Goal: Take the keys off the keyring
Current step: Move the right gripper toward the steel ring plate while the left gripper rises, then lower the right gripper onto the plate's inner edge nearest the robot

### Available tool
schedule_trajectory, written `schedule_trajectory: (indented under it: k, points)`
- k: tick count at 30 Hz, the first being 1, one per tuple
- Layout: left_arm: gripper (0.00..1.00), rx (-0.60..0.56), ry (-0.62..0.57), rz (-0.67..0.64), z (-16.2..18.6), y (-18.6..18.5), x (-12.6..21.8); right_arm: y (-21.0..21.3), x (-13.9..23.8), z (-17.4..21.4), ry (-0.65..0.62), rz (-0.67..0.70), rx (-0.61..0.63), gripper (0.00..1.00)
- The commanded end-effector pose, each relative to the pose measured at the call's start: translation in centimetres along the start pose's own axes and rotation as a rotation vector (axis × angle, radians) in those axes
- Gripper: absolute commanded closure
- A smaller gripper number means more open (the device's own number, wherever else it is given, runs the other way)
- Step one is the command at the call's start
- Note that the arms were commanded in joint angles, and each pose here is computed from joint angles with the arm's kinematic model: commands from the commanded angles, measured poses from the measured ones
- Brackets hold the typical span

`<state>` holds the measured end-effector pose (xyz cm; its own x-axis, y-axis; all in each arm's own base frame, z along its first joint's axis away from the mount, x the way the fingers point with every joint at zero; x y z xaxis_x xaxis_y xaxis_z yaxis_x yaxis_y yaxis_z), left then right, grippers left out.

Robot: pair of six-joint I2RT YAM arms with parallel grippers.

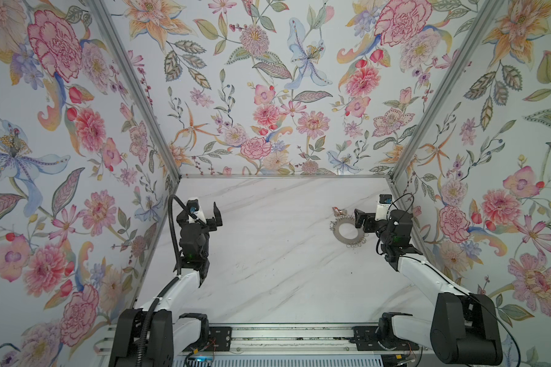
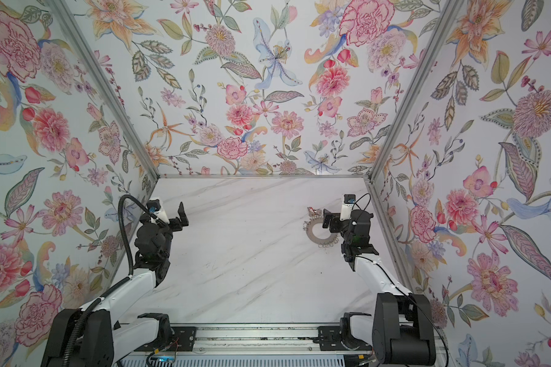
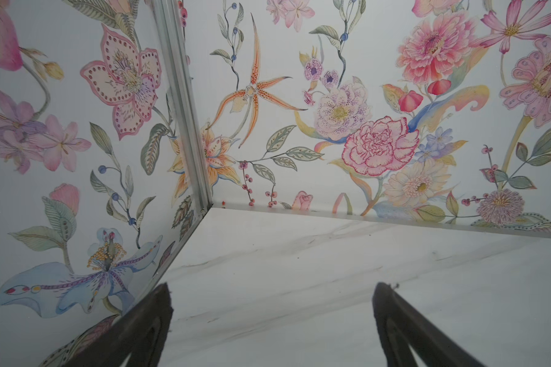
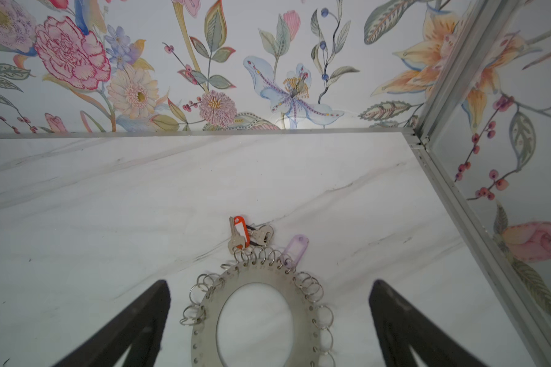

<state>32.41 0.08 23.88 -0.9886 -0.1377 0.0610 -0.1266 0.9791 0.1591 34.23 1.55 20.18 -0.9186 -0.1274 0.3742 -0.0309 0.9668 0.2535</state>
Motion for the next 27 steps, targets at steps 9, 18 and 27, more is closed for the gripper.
schedule_trajectory:
  k: [9, 18, 27]
  points:
    - [0.01, 0.126, 0.278, 0.366, 1.8, -7.3, -0.6, -2.6, -1.9, 5.1, 0.372, 0.354, -0.185, 0.01]
    - [0.01, 0.131, 0.329, 0.518, 2.3, -12.9, -0.7, -3.1, -4.9, 7.6, 0.478, 0.484, -0.246, 0.03]
    - [0.01, 0.109, 0.369, 0.554, 3.2, -15.2, -1.0, -3.6, -6.6, 9.1, 0.515, 0.530, -0.294, 0.20]
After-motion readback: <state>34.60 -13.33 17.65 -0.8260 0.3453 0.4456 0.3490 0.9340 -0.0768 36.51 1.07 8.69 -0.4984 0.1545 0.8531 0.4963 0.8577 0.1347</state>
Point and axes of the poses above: each gripper's point midway between its finger pads, its own x axis back along the fingers, its own y axis along the line the jaws close on, z = x × y, the point moved 6 cm from there along x, back along the fingers, and after that the axes turned 10 degrees about -x, right-handed, at the moved point
